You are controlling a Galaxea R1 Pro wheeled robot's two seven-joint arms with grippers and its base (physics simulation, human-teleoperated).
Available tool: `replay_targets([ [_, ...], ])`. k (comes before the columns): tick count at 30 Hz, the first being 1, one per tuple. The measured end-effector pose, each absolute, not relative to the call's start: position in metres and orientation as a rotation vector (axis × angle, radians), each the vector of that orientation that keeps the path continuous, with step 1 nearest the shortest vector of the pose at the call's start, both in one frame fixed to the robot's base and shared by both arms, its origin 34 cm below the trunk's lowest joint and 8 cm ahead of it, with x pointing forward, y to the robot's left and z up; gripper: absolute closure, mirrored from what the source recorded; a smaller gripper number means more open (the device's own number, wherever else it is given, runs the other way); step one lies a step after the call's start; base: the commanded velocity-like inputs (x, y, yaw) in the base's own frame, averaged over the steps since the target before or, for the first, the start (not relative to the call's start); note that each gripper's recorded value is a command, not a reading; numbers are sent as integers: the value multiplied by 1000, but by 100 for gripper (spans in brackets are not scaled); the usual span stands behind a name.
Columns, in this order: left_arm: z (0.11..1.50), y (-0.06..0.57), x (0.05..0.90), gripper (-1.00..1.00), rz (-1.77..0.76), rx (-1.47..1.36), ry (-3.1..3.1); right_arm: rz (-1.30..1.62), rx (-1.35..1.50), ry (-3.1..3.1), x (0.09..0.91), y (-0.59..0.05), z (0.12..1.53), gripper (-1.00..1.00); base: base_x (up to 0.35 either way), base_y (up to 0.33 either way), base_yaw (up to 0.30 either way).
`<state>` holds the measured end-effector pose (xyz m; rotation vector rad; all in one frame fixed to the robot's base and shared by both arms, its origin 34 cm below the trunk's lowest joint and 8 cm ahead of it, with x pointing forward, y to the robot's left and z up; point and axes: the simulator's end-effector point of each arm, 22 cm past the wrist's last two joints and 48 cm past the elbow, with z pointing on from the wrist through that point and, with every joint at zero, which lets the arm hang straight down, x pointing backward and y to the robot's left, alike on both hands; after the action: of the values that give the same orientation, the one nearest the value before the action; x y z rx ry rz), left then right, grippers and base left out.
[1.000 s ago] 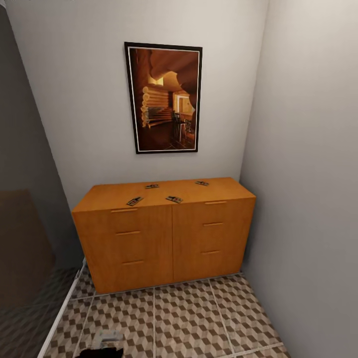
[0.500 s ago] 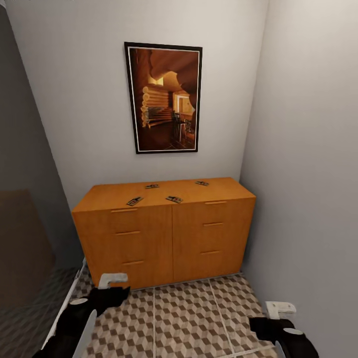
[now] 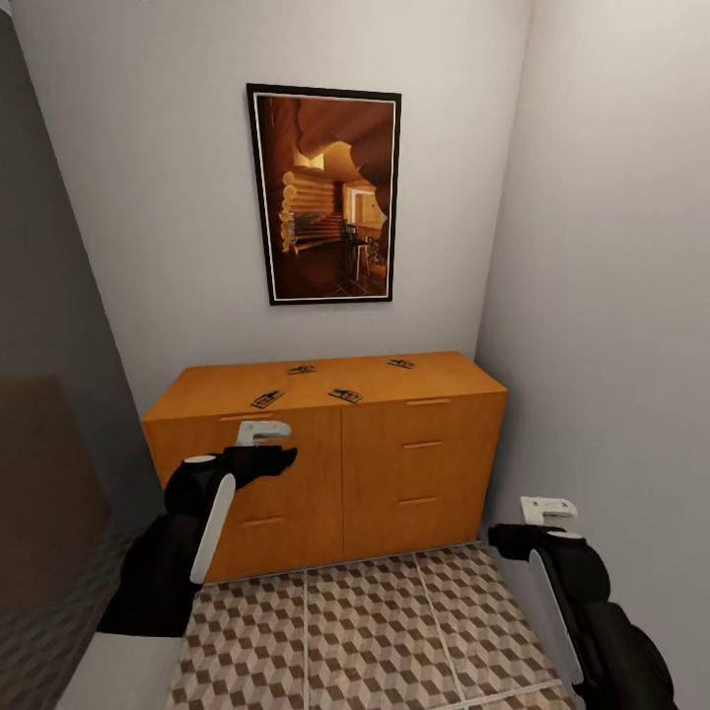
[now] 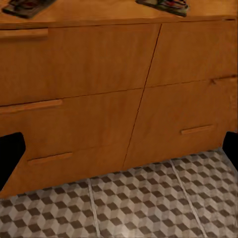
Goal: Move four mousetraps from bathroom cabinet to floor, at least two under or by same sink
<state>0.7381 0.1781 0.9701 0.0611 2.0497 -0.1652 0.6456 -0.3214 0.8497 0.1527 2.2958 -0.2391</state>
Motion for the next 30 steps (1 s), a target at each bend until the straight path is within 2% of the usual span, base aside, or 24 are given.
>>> replay_targets([
  [13, 1118, 125, 771, -100, -182, 170, 1800, -236, 163, 2230, 673, -322, 891, -100, 0, 0, 0],
  [20, 1197, 127, 789, -100, -121, 181, 1701, -230, 197, 2042, 730, -325, 1003, -100, 0, 0, 0],
  [25, 1195, 134, 824, -100, -75, 197, 1838, -175, 202, 1881, 773, -309, 1112, -100, 0, 0, 0],
  [30, 1160, 151, 846, -100, -61, 172, 1991, -90, 168, 1875, 812, -263, 1164, -100, 0, 0, 0],
])
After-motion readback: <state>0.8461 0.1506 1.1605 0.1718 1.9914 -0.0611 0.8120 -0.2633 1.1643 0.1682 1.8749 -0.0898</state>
